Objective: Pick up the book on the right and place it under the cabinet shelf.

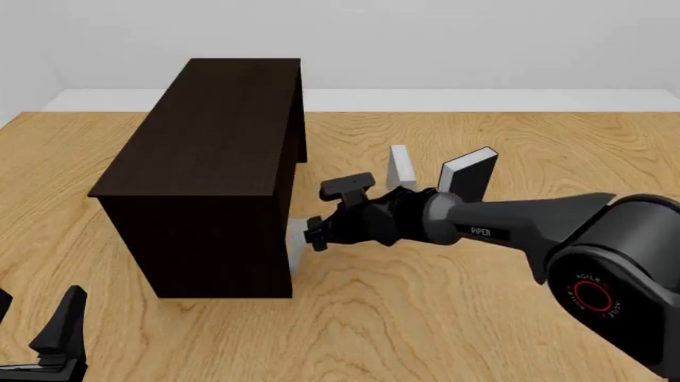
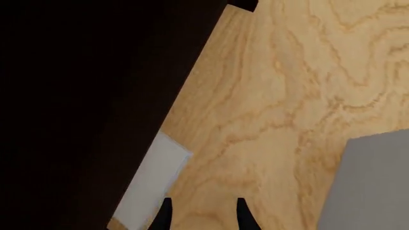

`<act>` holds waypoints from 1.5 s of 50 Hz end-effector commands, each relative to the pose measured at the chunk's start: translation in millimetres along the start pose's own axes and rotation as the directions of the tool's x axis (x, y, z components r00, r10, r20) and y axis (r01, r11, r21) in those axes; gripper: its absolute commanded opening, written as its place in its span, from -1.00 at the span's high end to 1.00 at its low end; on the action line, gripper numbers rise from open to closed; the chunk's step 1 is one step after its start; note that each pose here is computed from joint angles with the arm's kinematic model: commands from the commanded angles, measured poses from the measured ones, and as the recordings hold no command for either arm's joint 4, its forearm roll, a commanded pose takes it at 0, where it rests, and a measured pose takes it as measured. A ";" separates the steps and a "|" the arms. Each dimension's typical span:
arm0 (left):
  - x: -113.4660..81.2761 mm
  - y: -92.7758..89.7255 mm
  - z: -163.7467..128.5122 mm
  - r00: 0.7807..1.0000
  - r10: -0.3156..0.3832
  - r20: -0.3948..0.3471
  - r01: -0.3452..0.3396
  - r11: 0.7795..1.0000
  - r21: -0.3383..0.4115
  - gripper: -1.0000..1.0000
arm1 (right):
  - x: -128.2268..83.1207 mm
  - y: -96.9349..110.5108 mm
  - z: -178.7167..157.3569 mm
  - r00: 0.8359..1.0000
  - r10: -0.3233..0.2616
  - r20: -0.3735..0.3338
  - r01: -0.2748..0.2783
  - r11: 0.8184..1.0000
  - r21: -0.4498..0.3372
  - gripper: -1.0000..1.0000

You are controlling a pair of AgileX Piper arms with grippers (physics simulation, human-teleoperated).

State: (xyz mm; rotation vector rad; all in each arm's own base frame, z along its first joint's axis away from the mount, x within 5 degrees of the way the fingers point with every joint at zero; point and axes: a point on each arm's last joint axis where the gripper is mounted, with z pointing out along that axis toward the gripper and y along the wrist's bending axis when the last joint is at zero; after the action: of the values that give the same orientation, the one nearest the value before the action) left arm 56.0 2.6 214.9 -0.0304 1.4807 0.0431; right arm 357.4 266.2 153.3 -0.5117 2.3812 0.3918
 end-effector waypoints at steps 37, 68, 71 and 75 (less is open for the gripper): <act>1.2 -2.4 0.6 1.000 -0.005 -0.008 0.005 0.999 0.042 -1.00 | 15.2 0.9 -149.2 0.968 0.053 0.247 -0.034 0.996 -0.080 -1.00; 1.2 -2.4 0.3 1.000 -0.004 -0.005 0.005 0.999 0.041 -1.00 | 29.5 -26.6 -242.8 0.875 0.121 0.469 -0.090 0.992 -0.088 -1.00; 0.9 -2.3 0.5 1.000 -0.005 -0.007 0.005 0.999 0.041 -1.00 | 30.9 -28.0 -246.5 0.870 0.123 0.478 -0.093 0.992 -0.087 -1.00; 1.1 -2.3 0.4 1.000 -0.004 -0.005 0.004 0.999 0.041 -1.00 | 37.0 -29.0 -256.3 0.857 0.136 0.497 -0.101 0.990 -0.097 -1.00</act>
State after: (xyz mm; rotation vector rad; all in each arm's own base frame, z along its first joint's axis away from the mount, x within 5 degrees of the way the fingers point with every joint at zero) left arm 56.4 1.3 214.3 -0.0131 1.4830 0.0242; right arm 217.1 138.4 305.5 -0.3312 1.9716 0.5223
